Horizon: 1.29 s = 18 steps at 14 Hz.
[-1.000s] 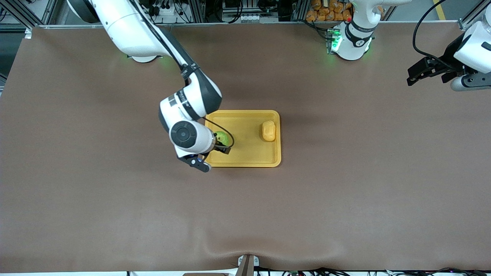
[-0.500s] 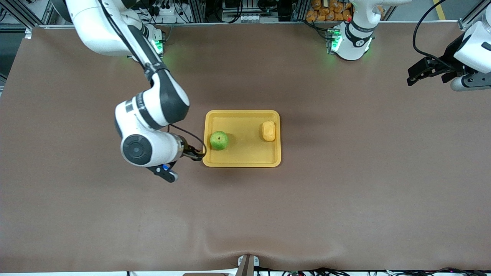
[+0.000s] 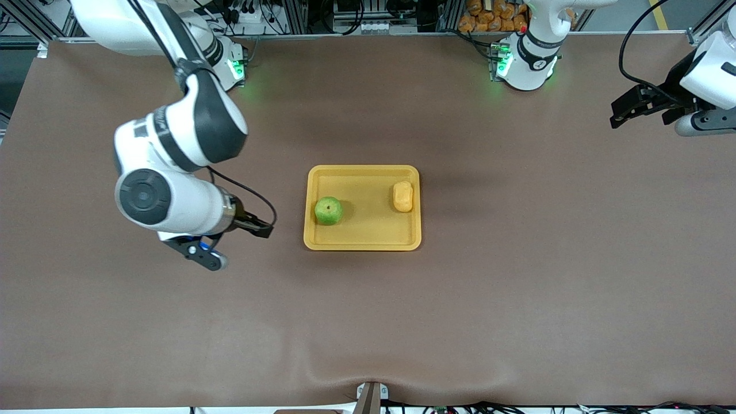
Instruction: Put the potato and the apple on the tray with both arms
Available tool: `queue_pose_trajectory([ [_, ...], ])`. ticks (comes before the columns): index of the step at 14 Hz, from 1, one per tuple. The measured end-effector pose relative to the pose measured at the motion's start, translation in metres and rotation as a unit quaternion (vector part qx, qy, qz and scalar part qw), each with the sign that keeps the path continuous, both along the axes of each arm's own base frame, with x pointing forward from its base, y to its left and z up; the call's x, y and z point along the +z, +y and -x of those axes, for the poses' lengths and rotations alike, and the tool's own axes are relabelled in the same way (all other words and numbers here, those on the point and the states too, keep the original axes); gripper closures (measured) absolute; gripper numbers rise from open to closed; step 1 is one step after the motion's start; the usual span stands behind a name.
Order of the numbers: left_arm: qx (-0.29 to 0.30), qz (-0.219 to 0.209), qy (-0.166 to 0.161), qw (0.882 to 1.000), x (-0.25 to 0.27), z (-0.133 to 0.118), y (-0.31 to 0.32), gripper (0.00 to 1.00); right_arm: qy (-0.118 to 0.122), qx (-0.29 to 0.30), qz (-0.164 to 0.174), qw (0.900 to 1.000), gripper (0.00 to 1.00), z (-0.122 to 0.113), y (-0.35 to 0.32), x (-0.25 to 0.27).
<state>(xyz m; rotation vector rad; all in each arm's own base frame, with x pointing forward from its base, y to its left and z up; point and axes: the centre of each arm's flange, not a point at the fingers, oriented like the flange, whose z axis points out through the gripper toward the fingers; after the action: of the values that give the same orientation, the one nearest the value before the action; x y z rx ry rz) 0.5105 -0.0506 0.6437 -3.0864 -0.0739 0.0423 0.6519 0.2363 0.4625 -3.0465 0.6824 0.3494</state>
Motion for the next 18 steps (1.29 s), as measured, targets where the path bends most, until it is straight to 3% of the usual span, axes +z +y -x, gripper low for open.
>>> queue_pose_trajectory([
  [3,-0.002,0.001,-0.006,1.000,0.001,-0.001,0.000,0.00,-0.028,0.050,-0.014,0.998,0.00,-0.003,-0.043,0.040],
  [11,-0.004,0.001,-0.010,1.000,0.002,-0.002,-0.002,0.00,-0.067,0.140,-0.018,0.988,0.00,0.018,-0.125,0.125],
  [18,-0.004,0.001,-0.012,1.000,0.004,-0.001,-0.002,0.00,-0.096,0.171,-0.024,0.980,0.00,0.044,-0.194,0.169],
])
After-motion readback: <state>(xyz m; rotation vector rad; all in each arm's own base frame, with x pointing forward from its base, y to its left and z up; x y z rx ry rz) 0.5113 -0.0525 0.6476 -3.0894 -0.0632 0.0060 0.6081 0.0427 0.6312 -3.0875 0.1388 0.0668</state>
